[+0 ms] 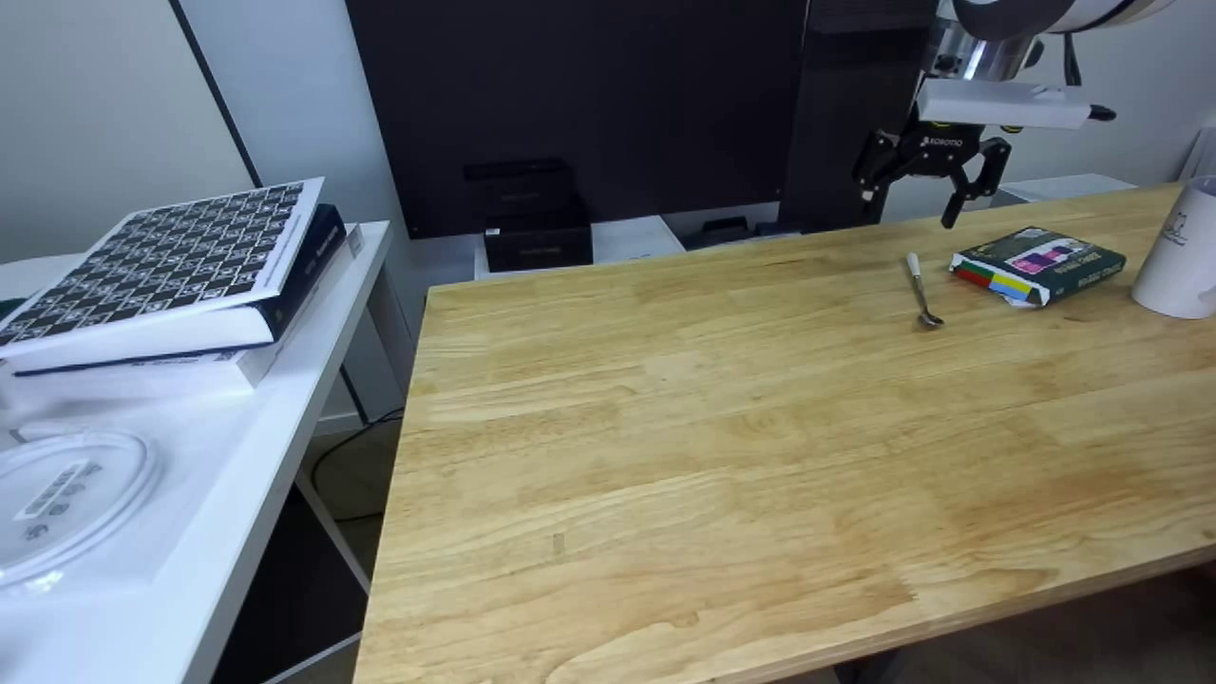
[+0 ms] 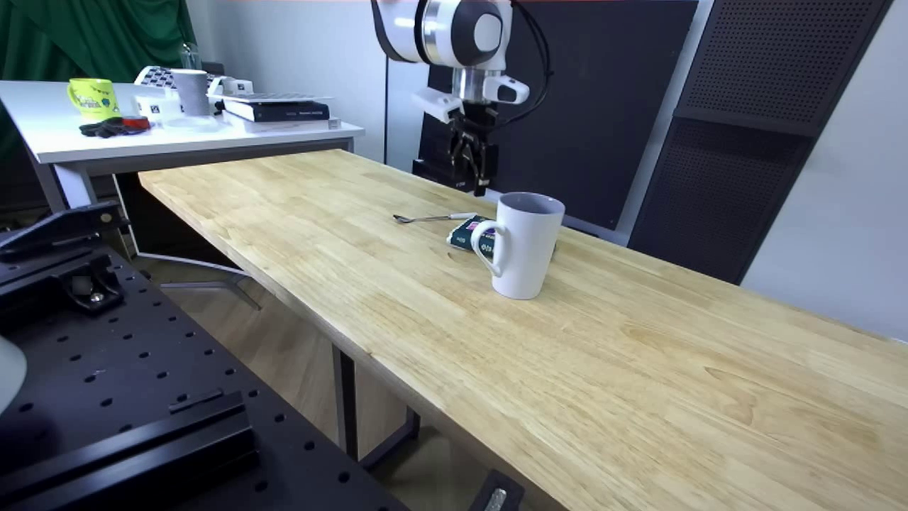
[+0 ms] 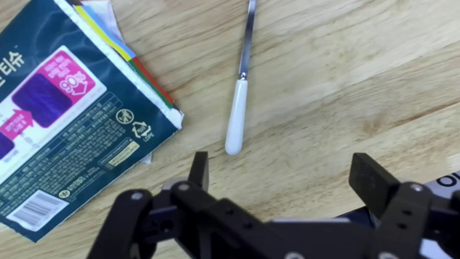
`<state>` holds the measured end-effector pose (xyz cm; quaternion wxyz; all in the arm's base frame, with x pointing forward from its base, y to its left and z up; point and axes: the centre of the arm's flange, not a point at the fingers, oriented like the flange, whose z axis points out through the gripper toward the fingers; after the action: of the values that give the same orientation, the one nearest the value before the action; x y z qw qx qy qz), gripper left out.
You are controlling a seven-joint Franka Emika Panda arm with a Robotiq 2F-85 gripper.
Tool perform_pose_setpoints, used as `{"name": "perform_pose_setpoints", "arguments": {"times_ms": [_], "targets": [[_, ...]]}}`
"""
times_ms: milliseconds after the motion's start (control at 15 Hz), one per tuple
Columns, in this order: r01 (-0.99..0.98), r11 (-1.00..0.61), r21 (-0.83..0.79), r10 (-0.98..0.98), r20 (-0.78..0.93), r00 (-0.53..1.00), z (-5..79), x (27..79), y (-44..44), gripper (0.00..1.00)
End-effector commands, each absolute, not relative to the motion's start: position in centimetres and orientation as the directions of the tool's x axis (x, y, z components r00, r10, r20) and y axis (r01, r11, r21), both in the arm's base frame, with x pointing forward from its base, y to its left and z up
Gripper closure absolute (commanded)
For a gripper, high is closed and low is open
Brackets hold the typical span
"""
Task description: Put the spoon in the cup
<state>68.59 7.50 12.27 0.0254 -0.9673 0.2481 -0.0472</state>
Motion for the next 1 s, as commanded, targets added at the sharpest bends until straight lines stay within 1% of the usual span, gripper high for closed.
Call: {"name": "perform_pose_setpoints", "arguments": {"times_ms": [0,467,533,667,733,933], "targets": [[-0.559,-0.826,-0.074,-0.563,0.071,0.823,11.7,69.8,6.8,0.0],[-0.596,-0.802,-0.047,-0.598,0.03,0.801,8.7,68.5,7.1,0.0],[-0.597,-0.801,-0.04,-0.598,0.027,0.801,8.2,68.2,7.3,0.21],[-0.592,-0.805,-0.029,-0.593,0.02,0.805,7.2,67.7,7.8,0.32],[-0.591,-0.806,-0.026,-0.592,0.016,0.806,6.9,67.5,8.0,0.4],[-0.593,-0.805,-0.023,-0.593,0.017,0.805,6.8,67.3,8.4,0.6]]}}
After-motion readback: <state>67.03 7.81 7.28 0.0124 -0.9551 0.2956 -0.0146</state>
